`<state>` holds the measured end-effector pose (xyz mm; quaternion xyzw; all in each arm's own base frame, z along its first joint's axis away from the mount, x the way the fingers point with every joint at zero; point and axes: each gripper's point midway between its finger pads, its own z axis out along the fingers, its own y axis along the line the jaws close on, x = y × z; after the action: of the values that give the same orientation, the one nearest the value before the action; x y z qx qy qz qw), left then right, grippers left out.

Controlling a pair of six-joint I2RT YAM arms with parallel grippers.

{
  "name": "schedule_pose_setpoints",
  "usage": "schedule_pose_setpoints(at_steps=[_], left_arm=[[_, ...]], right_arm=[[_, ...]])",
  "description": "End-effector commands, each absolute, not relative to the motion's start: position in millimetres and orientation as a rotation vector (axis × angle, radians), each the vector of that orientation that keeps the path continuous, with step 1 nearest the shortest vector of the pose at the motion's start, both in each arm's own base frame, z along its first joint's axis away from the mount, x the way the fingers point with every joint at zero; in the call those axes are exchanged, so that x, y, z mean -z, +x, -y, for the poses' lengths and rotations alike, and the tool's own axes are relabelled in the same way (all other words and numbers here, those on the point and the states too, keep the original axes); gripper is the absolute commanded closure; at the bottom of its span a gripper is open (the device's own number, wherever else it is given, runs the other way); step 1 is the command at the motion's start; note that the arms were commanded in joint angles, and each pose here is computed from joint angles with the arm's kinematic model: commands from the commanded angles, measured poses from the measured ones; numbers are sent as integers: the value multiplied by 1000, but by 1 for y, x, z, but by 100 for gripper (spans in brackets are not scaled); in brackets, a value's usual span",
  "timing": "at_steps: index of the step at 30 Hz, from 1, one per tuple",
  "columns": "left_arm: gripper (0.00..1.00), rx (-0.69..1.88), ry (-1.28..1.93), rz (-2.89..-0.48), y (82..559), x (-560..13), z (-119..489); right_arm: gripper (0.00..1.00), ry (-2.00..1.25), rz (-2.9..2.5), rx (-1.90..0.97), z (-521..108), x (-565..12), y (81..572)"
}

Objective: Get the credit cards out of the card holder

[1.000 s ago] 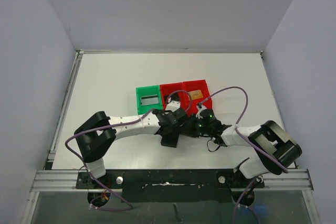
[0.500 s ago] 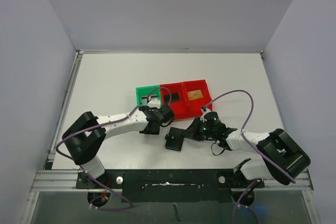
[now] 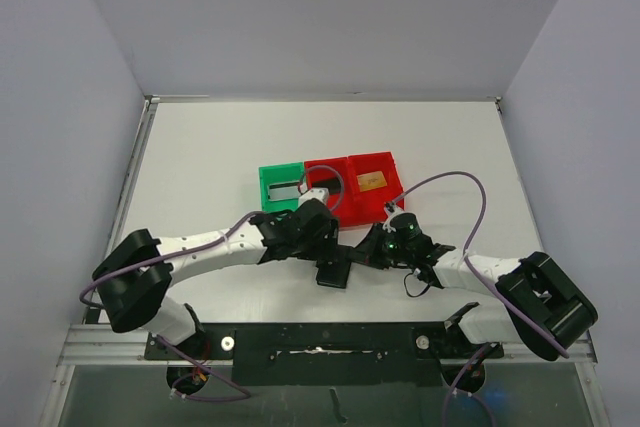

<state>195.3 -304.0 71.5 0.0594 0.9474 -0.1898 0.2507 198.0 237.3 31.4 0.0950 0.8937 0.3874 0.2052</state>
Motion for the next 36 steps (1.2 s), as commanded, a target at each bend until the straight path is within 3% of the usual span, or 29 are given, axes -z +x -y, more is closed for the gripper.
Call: schedule_pose_setpoints(at_steps=[1, 6, 11, 22, 27, 31, 36], left_arm=[[31, 492, 234, -2574, 204, -73, 327], [36, 201, 276, -2638, 201, -46, 308], [45, 114, 216, -2611, 205, -48, 292], [69, 209, 188, -2602, 204, -50, 290], [85, 330, 225, -2600, 202, -54, 305], [100, 401, 231, -2606, 199, -55, 310], [100, 483, 208, -2584, 196, -68, 314]], right_arm=[[98, 244, -2455, -1084, -238, -38, 203], [97, 248, -2466, -1069, -236, -37, 204], [97, 258, -2466, -1061, -234, -37, 204], [93, 249, -2467, -1057, -234, -37, 205], [89, 242, -2460, -1058, -234, -39, 205], [79, 222, -2444, -1065, -235, -44, 206], [48, 225, -2438, -1008, -228, -52, 210]])
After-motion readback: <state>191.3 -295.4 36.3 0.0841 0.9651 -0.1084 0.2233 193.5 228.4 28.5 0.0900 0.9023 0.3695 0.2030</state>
